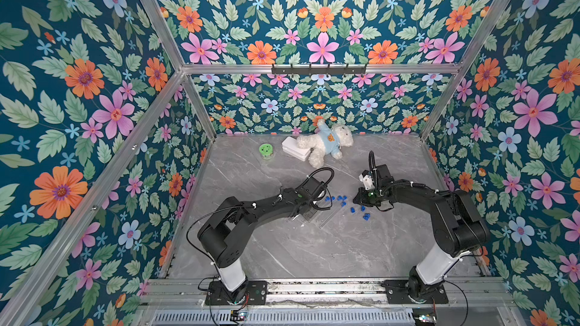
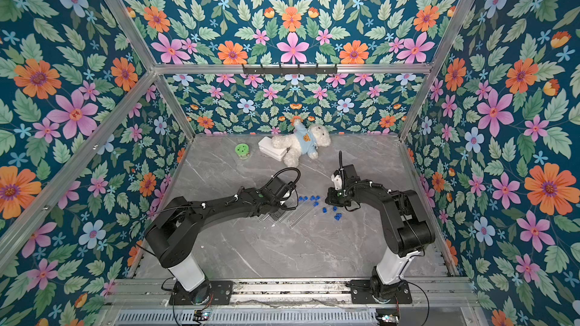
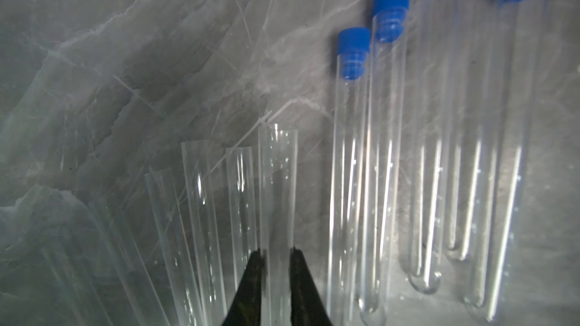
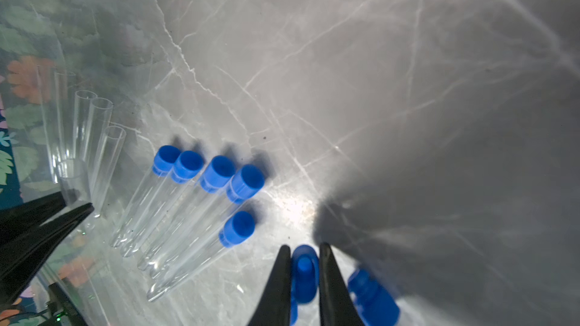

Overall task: Remove stoppers from test tubes
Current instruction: Place the test tube at the center of the board.

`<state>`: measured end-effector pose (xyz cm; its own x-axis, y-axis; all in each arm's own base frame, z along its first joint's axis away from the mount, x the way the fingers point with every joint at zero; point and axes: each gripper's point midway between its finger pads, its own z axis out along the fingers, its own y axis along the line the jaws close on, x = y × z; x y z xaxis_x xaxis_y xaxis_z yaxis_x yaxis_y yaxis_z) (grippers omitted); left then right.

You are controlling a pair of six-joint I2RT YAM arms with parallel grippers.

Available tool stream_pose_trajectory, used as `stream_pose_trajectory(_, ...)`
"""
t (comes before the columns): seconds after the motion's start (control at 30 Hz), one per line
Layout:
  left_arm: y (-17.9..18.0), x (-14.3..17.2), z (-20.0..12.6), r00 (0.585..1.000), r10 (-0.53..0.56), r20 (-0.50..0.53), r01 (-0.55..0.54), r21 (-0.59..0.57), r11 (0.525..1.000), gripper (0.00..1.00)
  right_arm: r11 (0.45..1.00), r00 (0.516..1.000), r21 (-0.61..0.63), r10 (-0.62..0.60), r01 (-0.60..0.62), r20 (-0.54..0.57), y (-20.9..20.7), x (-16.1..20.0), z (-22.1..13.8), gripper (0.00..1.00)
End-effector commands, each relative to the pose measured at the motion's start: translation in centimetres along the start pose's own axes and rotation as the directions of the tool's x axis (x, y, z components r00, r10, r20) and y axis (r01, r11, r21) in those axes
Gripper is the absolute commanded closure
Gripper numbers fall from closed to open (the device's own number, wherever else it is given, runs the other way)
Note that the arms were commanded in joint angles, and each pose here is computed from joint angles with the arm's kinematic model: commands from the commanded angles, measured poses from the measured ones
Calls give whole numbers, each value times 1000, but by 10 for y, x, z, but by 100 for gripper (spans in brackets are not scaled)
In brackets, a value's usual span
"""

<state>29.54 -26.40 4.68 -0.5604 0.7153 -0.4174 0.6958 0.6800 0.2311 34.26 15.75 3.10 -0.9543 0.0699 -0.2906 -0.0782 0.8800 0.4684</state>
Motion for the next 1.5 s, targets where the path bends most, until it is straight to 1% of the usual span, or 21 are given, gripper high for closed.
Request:
stream_pose_trajectory(0.0,1,4,2,1000,-4,-22,4,1,1000,100,999,1000,27,-19,19,-3,-3,0,0,90)
stream_pose_trajectory(0.13,-1,7,6,999,-4,-33,4,7,1000,100,999,999,34,-32,32,2,-1,0,-1,85)
stream_pose_trajectory(0.27,-2,9,8,999,-5,-40,5,6,1000,100,999,999,24,-31,31,6,2,-1,-3,78)
stream_pose_trajectory(0.4,-2,12,11,999,-5,-48,5,5,1000,96,999,999,25,-33,33,13,2,-1,-5,71)
stream_pose_trajectory(0.7,-3,13,14,998,-5,-56,5,5,1000,89,999,999,29,-42,41,34,4,-3,-9,66)
stream_pose_trajectory(0.73,-3,14,14,998,-4,-58,4,8,1000,88,998,996,20,-53,52,66,10,-8,-17,66)
stream_pose_trajectory(0.87,-4,13,16,998,-7,-60,8,13,1000,85,998,995,8,-62,62,82,14,-10,-20,63)
stream_pose_trajectory(0.93,-5,12,15,998,-8,-57,9,15,1000,82,998,992,-5,-69,70,104,18,-13,-24,62)
stream_pose_trajectory(1.0,-3,10,15,998,-10,-54,11,11,1000,81,997,989,-9,-71,73,128,21,-16,-29,59)
stream_pose_trajectory(1.17,-4,6,11,999,-12,-53,13,21,1000,75,995,979,-22,-91,97,183,28,-21,-39,46)
stream_pose_trajectory(1.27,-2,3,6,999,-14,-46,15,18,1000,68,994,973,-31,-101,110,209,32,-23,-45,37)
stream_pose_trajectory(1.37,0,1,2,999,-14,-43,15,13,1000,67,991,964,-42,-110,124,241,36,-26,-51,30)
stream_pose_trajectory(1.47,0,-5,-5,1000,-17,-26,17,16,1000,67,989,952,-47,-123,142,282,40,-28,-60,26)
